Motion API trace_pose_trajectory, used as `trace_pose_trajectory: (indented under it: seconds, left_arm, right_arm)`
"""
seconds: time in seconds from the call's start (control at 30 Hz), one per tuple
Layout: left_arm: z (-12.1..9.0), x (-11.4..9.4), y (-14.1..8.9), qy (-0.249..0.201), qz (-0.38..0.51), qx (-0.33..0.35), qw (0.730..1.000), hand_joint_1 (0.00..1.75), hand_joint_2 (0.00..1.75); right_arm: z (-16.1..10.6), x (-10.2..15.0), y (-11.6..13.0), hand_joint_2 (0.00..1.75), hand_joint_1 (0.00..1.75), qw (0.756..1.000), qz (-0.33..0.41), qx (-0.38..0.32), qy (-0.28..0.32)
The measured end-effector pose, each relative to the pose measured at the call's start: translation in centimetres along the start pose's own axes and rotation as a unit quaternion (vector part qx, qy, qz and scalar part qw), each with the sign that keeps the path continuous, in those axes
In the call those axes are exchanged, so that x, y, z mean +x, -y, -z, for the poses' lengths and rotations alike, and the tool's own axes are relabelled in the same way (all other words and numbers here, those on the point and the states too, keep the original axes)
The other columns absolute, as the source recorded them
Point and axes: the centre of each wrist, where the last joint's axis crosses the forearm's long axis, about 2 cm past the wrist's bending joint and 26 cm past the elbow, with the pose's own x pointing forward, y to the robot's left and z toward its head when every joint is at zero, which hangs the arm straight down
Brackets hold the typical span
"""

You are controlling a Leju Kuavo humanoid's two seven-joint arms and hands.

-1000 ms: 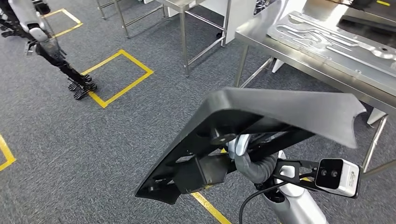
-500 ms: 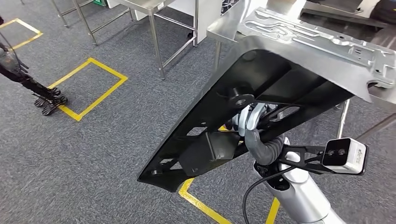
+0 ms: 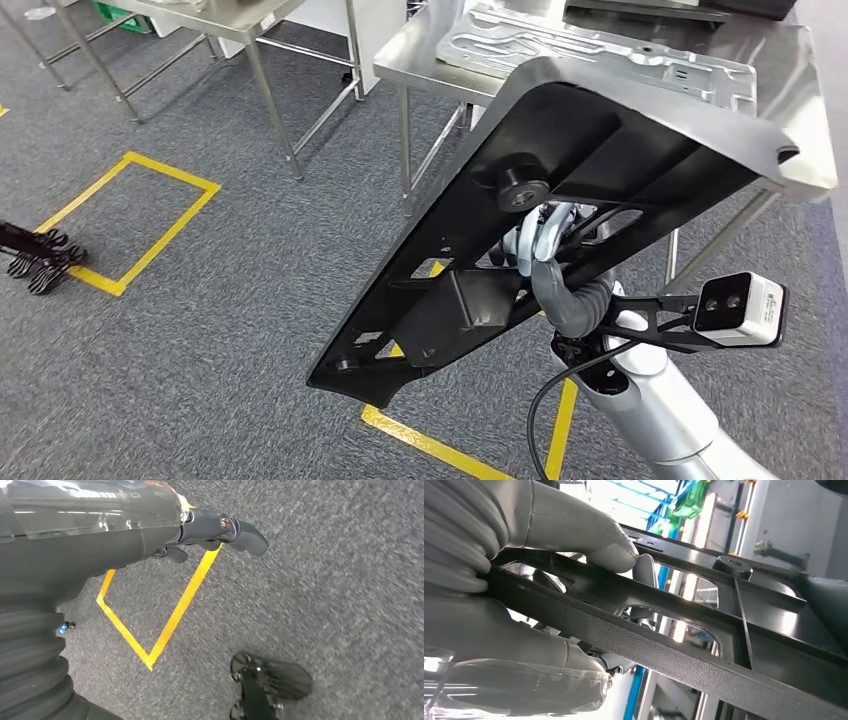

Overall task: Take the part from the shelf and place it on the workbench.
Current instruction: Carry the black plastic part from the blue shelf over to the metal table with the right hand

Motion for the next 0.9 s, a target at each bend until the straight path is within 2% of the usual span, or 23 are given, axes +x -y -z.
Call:
trace_pose_trajectory:
  seconds: [0.3, 0.73, 0.9]
  left_arm:
    - [0.0, -0.4, -0.3, 0.008, -0.013, 0.0, 1.0, 0.0, 1.75]
    - [0.1, 0.1, -0.4, 0.019, -0.006, -0.01, 1.0, 0.0, 1.75]
    - [0.2, 0.4, -0.5, 0.025, -0.007, -0.012, 1.0, 0.0, 1.75]
  right_arm:
    - [0.2, -0.5, -0.3, 1.75, 1.66, 1.0, 0.0, -0.002, -0.009]
    - [0.2, -0.8, -1.0, 1.75, 1.66, 1.0, -0.006, 0.013, -0.001]
    - [1.1, -0.9, -1.2, 1.75, 1.66, 1.0, -0.006, 0.021, 0.007]
